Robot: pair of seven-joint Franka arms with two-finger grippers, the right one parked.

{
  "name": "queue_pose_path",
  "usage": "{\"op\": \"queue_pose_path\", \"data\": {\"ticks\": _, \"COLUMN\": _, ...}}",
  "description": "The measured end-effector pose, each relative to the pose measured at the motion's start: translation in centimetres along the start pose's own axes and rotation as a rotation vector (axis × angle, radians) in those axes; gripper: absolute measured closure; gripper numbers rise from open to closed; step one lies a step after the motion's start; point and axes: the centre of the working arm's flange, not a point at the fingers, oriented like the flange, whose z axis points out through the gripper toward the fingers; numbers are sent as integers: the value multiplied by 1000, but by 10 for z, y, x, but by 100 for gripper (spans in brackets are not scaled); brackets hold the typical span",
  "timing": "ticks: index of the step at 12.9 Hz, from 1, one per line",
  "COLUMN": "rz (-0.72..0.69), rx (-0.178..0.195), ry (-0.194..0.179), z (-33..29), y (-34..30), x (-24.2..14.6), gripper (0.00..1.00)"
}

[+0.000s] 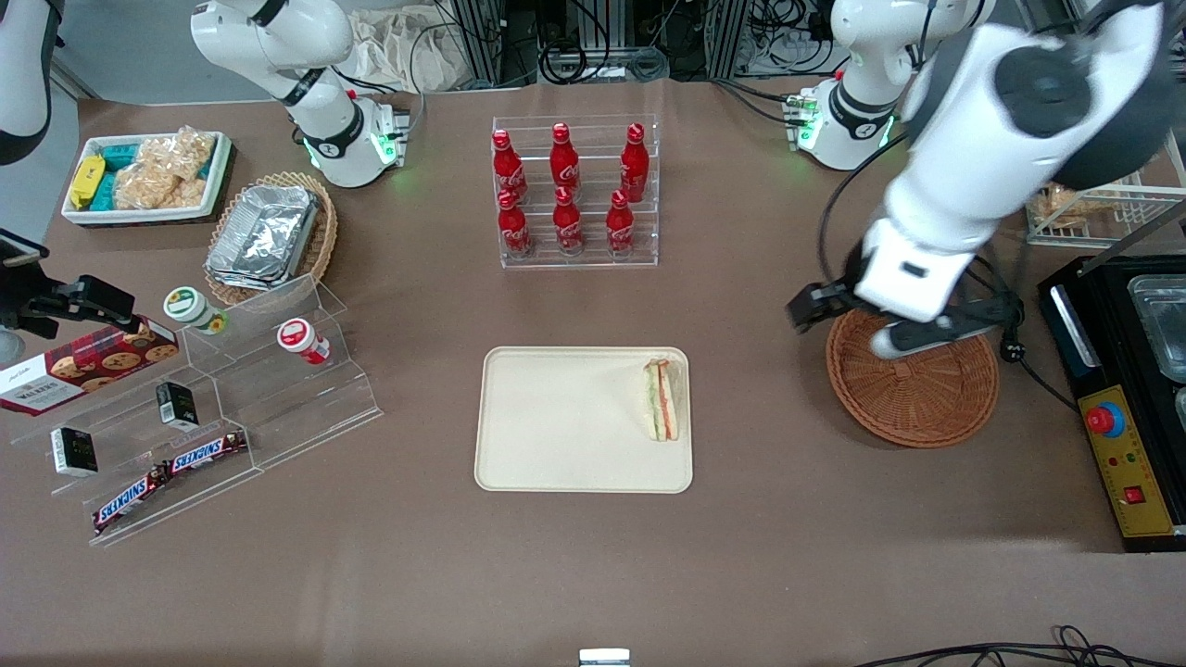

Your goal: Place sandwich from basket to tray

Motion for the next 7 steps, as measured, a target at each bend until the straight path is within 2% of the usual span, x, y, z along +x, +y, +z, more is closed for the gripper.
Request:
{"op": "queue_pose_path", "data": {"ticks": 3, "rz": 71, "rx": 63, "ry": -71, "z": -40, "y": -68, "x": 5, "gripper": 0}}
{"op": "queue_pose_path", "data": {"ticks": 7, "rz": 156, "rx": 77, "ry": -112, "z": -65, "y": -125, "x": -1, "gripper": 0}}
